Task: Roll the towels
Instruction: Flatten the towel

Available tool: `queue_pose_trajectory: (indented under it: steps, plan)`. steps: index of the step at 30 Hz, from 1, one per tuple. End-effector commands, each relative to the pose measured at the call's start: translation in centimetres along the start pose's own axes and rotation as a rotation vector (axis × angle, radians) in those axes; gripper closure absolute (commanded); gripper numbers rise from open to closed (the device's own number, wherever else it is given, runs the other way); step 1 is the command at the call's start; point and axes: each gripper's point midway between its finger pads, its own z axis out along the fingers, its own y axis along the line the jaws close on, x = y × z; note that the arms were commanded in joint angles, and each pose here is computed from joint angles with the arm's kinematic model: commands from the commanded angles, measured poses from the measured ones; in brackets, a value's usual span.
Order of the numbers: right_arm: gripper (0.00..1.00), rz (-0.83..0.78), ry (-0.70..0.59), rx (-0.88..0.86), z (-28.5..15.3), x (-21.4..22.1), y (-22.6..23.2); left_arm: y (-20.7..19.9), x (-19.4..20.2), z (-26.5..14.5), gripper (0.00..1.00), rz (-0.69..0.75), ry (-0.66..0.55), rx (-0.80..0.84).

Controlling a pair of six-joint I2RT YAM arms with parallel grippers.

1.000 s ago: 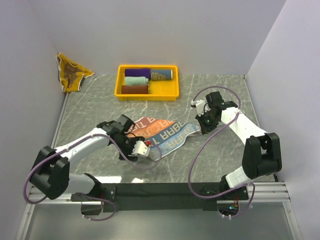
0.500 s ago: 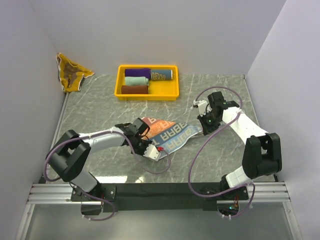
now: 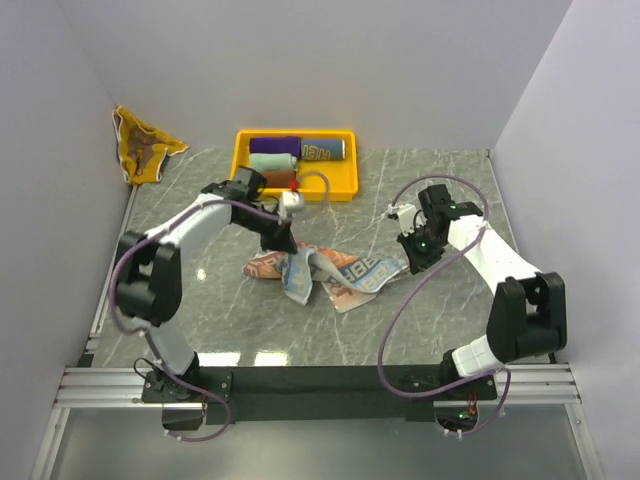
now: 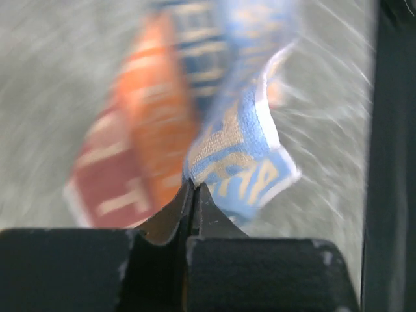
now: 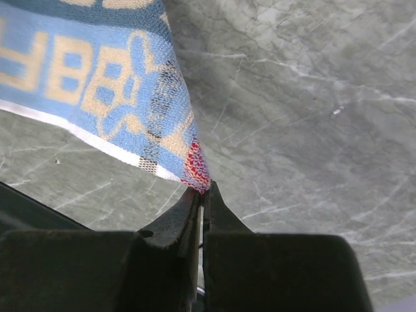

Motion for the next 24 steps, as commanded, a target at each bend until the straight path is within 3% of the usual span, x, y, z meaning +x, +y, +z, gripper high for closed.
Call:
queue_pose_trajectory:
  steps: [1,3,4,7,9,13,16,20,24]
  plan:
    - [1.00,0.000,0.007,-0.009,0.6,-0.9,-0.6,6.1,0.4,-0.3,0.97,-0.371,-0.135,-0.099]
    - [1.00,0.008,0.023,-0.013,1.2,-0.8,-0.8,8.8,1.1,-0.6,0.86,-0.406,-0.120,-0.187]
    - [1.00,0.008,0.024,-0.012,1.3,-0.8,-0.8,9.6,1.6,-0.3,0.73,-0.444,-0.113,-0.208]
    - [1.00,0.018,0.035,-0.012,1.6,-0.7,-0.8,10.9,1.2,-1.2,0.59,-0.459,-0.115,-0.261]
    - [1.00,0.027,0.034,-0.011,1.6,-0.7,-0.8,10.6,1.5,-2.1,0.57,-0.452,-0.113,-0.282]
    - [1.00,0.048,0.037,-0.032,1.7,-0.3,-0.3,7.3,-0.7,-5.7,0.53,-0.232,-0.130,-0.387]
    - [1.00,0.067,0.037,-0.059,1.9,-0.3,0.2,4.3,-1.1,-5.9,0.48,-0.102,-0.078,-0.432]
    - [1.00,0.085,0.045,-0.081,2.4,-0.3,0.5,-0.6,0.2,-1.1,0.48,0.068,0.083,-0.355]
    - [1.00,0.095,0.063,-0.102,2.7,-0.3,0.7,-2.0,2.2,2.2,0.50,0.099,0.190,-0.314]
